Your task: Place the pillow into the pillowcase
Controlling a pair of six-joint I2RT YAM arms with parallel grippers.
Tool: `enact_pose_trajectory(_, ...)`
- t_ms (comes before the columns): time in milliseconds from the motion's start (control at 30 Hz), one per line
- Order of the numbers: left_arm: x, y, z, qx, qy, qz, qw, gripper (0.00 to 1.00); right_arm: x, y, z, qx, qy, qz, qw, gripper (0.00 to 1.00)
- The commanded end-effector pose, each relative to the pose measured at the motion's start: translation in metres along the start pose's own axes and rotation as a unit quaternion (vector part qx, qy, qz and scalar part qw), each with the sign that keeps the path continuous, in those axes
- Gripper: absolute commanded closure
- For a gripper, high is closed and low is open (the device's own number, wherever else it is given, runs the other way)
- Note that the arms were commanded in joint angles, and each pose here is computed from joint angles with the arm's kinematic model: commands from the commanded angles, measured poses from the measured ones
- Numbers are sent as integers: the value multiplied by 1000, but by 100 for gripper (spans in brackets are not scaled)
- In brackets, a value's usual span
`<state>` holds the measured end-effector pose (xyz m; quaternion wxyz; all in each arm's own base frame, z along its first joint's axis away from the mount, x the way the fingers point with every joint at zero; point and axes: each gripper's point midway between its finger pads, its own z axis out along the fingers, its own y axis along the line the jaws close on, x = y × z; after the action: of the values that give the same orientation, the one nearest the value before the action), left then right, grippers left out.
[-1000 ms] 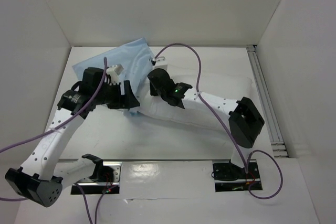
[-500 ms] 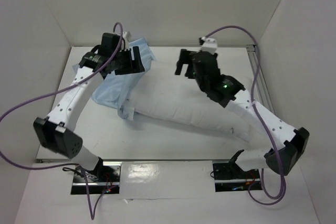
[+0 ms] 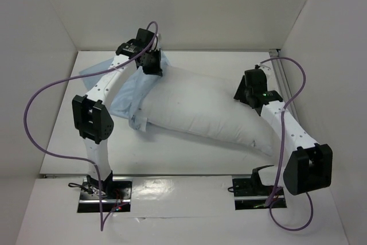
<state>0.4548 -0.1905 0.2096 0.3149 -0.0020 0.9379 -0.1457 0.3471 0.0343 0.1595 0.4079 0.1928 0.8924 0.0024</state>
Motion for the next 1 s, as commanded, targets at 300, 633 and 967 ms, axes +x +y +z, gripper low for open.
enact_pose_trajectory(300, -2, -123, -44, 186, 8, 75, 980, 100, 17, 88, -75, -193, -9, 16, 981, 100)
enact_pose_trajectory(633, 23, -154, -70, 203, 21, 114, 972, 100, 81, 122, -123, -237, 2, 21, 971, 100)
enact_pose_trajectory(967, 42, -73, -59, 3, 28, 136, 990, 22, 104, 139, -133, -289, 17, 17, 957, 100)
